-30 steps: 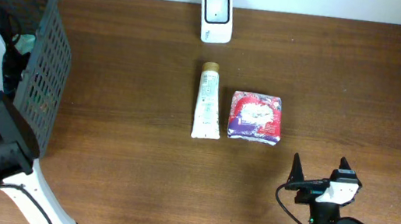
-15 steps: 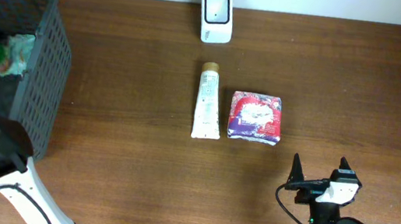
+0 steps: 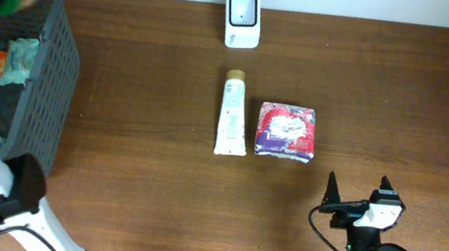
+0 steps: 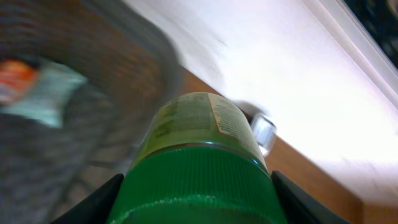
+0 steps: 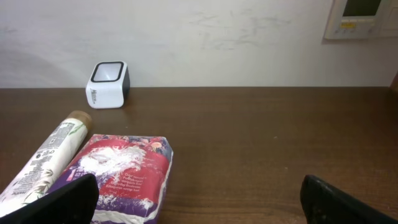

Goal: Scan the item barcode
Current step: 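Reach into basket and grasp the green-lidded jar with left gripper, then set the green-lidded jar left of the white tube, then grasp the mint-green wrapped packet in basket with left gripper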

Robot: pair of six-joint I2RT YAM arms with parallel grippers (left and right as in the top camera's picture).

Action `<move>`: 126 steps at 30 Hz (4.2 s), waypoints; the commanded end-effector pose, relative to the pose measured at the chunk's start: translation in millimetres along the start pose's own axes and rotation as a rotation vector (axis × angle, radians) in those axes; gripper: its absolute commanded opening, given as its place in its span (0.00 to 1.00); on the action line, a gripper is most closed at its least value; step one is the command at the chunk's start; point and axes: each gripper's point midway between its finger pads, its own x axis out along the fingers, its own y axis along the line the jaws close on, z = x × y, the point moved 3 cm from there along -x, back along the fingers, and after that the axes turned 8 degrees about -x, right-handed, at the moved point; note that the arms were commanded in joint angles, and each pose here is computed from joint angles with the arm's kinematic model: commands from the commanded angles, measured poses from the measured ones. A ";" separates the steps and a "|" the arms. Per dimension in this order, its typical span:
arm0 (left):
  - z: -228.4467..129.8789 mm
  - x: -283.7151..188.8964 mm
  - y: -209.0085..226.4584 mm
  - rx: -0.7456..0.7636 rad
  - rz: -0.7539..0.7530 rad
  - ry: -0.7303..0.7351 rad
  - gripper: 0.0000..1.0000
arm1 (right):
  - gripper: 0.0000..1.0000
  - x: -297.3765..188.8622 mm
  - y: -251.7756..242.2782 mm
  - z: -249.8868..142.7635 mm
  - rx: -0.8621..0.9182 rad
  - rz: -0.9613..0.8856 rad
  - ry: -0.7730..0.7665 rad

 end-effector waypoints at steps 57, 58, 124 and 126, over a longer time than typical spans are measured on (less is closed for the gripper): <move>54.5 57.6 161.7 -0.046 0.659 -0.074 0.88 | 0.99 0.2 0.9 -2.9 -0.001 0.000 0.004; 56.5 69.4 174.8 -0.060 0.672 -0.060 0.86 | 0.99 0.2 0.9 -2.9 -0.001 0.000 0.004; -36.2 160.7 253.0 0.229 0.793 0.344 0.90 | 0.99 0.2 0.9 -2.9 -0.001 0.000 0.004; -69.9 174.7 289.2 0.174 0.845 0.540 0.89 | 0.98 0.2 0.9 -2.9 -0.001 0.000 0.004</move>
